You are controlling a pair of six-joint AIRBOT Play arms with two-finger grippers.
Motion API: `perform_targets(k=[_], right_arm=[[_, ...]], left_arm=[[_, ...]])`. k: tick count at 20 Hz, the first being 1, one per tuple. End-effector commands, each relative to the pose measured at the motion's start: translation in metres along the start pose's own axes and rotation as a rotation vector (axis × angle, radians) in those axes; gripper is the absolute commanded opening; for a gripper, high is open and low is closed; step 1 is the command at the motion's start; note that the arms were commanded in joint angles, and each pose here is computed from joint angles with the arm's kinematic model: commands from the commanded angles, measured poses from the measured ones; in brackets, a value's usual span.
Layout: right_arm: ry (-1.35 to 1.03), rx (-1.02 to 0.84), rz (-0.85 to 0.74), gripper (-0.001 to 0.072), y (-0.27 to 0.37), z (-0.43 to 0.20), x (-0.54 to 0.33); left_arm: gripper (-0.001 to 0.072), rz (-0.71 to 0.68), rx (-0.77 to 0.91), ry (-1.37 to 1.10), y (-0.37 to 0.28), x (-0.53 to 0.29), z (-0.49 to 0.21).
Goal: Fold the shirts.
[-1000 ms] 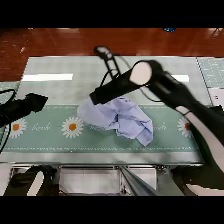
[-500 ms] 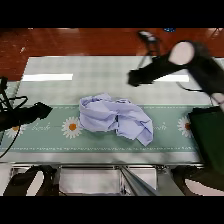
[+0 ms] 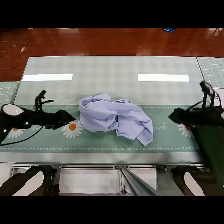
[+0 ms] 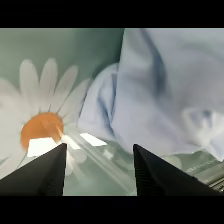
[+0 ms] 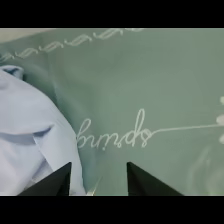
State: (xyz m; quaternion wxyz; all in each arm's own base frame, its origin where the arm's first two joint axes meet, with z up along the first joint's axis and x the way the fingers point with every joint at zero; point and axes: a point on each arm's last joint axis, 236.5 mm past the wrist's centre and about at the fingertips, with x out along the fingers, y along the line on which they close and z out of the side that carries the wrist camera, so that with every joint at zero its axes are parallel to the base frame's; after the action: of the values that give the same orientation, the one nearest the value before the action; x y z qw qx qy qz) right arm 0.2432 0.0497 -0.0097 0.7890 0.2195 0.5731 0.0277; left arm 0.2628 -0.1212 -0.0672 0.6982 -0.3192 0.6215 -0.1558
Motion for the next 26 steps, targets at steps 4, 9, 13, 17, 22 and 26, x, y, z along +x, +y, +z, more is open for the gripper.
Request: perform_targets(k=[4, 9, 13, 17, 22, 26], right_arm=[[0.006, 0.081, 0.063, 0.0399, -0.003, -0.038, 0.013], [-0.022, 0.098, 0.063, 0.0399, -0.003, -0.031, 0.013], [-0.005, 0.105, 0.058, 0.0399, -0.005, -0.032, 0.016], [0.072, 0.150, 0.077, 0.0399, -0.006, -0.033, 0.041], [0.157, 0.197, 0.197, 0.0398, 0.013, -0.030, 0.081], [0.245, 0.168, 0.206, 0.0398, 0.034, -0.039, 0.115]], left_arm=[[0.0508, -0.013, -0.041, 0.109, -0.004, 0.053, 0.003], [0.0485, -0.013, -0.015, 0.156, -0.014, 0.068, 0.008], [0.0019, -0.038, 0.068, 0.173, -0.030, 0.063, 0.014], [0.0019, -0.055, 0.108, 0.169, -0.043, 0.055, 0.024], [0.0019, -0.058, 0.110, 0.167, -0.045, 0.054, 0.026], [0.0019, -0.060, 0.110, 0.174, -0.046, 0.054, 0.024]])
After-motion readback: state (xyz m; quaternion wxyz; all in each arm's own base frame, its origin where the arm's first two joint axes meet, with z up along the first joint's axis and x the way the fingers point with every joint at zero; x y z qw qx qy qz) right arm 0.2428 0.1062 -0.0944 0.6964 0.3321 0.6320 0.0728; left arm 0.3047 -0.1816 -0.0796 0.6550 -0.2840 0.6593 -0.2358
